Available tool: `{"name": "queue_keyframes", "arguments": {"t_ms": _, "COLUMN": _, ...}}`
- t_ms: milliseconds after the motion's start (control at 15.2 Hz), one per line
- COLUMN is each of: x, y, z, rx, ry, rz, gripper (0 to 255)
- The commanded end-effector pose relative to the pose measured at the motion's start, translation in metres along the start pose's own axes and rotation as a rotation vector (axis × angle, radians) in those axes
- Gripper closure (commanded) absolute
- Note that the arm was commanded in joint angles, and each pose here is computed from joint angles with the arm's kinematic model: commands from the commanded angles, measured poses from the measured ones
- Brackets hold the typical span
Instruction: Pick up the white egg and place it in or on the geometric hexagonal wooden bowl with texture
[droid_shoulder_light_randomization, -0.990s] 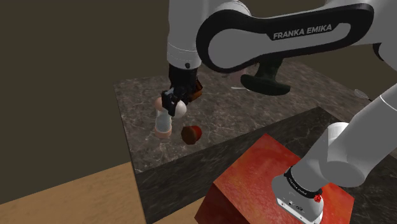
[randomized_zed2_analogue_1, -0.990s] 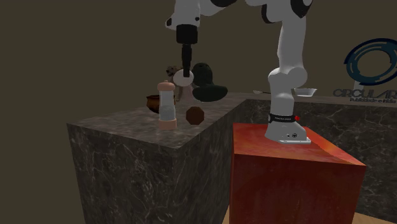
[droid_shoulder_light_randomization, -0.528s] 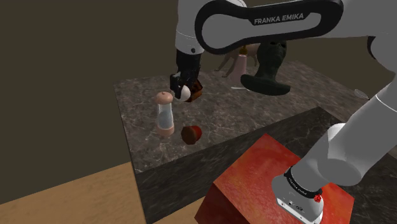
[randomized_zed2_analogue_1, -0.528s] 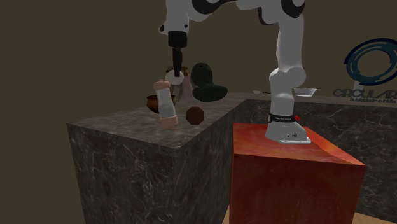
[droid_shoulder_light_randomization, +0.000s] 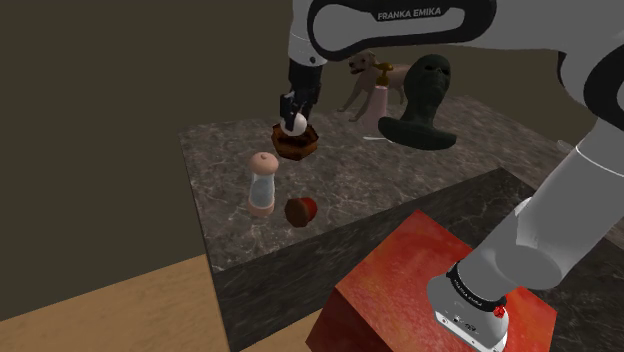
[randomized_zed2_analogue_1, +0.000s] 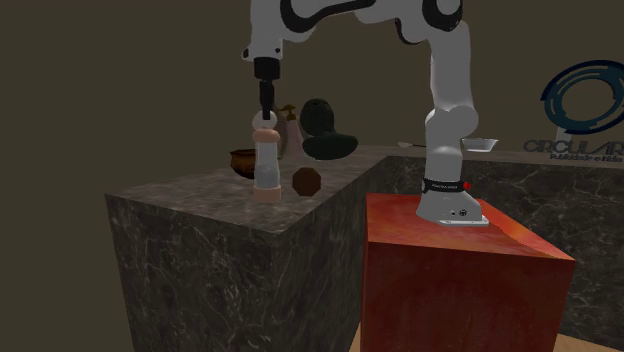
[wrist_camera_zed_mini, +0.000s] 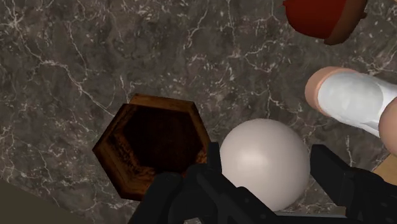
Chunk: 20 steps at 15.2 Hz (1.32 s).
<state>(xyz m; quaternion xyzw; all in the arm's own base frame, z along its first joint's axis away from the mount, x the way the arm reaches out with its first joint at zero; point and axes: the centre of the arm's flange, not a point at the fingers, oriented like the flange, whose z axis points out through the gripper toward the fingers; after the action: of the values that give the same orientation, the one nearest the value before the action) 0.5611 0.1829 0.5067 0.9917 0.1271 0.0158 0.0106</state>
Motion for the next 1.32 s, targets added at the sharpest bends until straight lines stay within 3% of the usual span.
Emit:
{"name": "queue_keyframes", "arguments": {"t_ms": 0, "x": 0.012, "y": 0.025, "z": 0.001, "rx": 0.000, "ry": 0.000, "rz": -0.001, "gripper": 255}}
{"name": "queue_keyframes", "arguments": {"t_ms": 462, "x": 0.054, "y": 0.114, "z": 0.002, "rx": 0.000, "ry": 0.000, "rz": -0.001, "gripper": 255}}
{"name": "queue_keyframes", "arguments": {"t_ms": 1254, "x": 0.052, "y": 0.112, "z": 0.066, "rx": 0.000, "ry": 0.000, "rz": -0.001, "gripper": 255}}
